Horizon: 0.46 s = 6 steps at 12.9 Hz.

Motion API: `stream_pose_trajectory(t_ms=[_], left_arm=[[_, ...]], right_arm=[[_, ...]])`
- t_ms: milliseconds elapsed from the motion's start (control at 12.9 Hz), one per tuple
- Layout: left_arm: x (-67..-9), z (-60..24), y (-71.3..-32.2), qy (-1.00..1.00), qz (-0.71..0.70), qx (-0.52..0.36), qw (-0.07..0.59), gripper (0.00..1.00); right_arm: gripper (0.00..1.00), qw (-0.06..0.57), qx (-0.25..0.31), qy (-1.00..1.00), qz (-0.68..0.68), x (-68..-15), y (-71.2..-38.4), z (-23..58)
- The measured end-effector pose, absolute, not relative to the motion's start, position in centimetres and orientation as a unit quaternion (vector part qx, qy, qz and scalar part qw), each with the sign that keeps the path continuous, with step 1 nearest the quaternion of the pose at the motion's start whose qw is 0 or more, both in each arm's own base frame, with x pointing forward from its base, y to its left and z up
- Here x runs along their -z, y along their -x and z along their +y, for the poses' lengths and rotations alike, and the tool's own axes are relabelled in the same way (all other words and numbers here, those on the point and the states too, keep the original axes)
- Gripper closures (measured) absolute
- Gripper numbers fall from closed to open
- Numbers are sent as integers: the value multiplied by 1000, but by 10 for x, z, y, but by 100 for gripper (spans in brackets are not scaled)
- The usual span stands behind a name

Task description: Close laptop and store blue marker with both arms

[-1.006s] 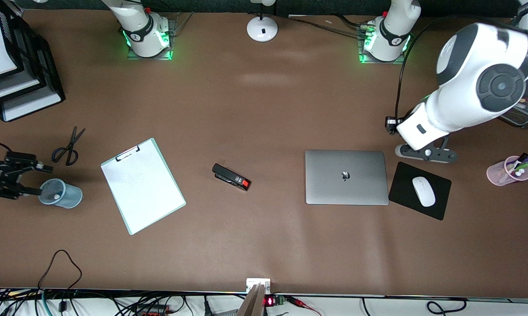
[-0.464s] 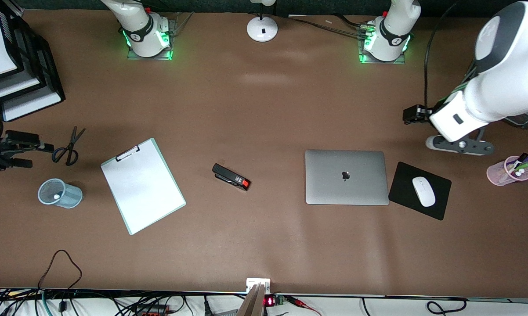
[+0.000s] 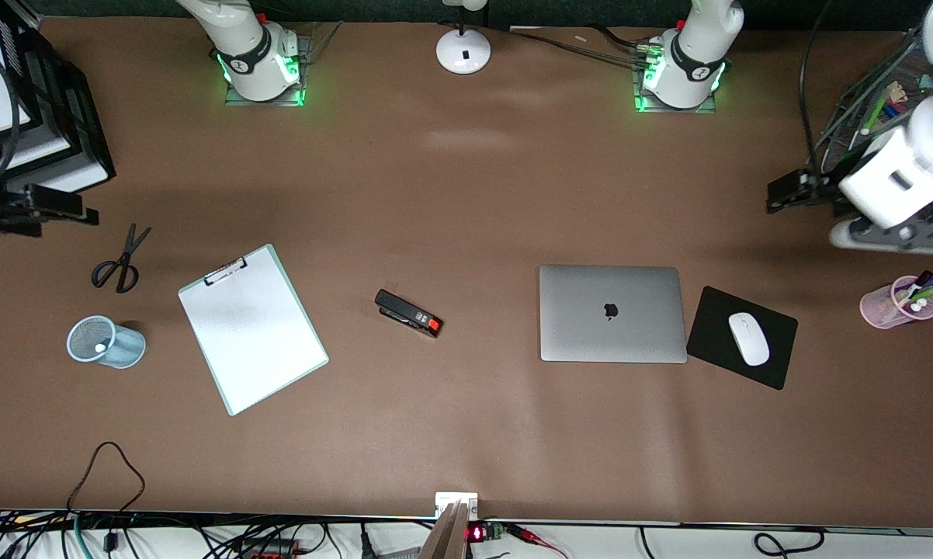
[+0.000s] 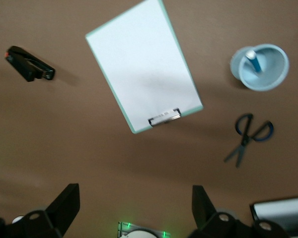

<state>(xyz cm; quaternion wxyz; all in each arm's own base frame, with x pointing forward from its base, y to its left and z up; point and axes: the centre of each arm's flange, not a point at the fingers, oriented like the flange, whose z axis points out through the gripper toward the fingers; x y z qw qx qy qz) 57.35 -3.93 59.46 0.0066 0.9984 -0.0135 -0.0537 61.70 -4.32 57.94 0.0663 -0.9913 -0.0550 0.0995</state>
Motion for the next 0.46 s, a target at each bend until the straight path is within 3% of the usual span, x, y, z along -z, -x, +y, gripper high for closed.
stream_pose_trajectory(t_ms=[232,464], left_arm=[[-604,-19,-563,-1000,2,8,2,0],[-588,-26,-554,-1000,-10,18,1,0]], right_arm=[[0,38,-100,993,-53,-595,-597,-30],[0,32,-71,995,-54,-604,-575,-23]])
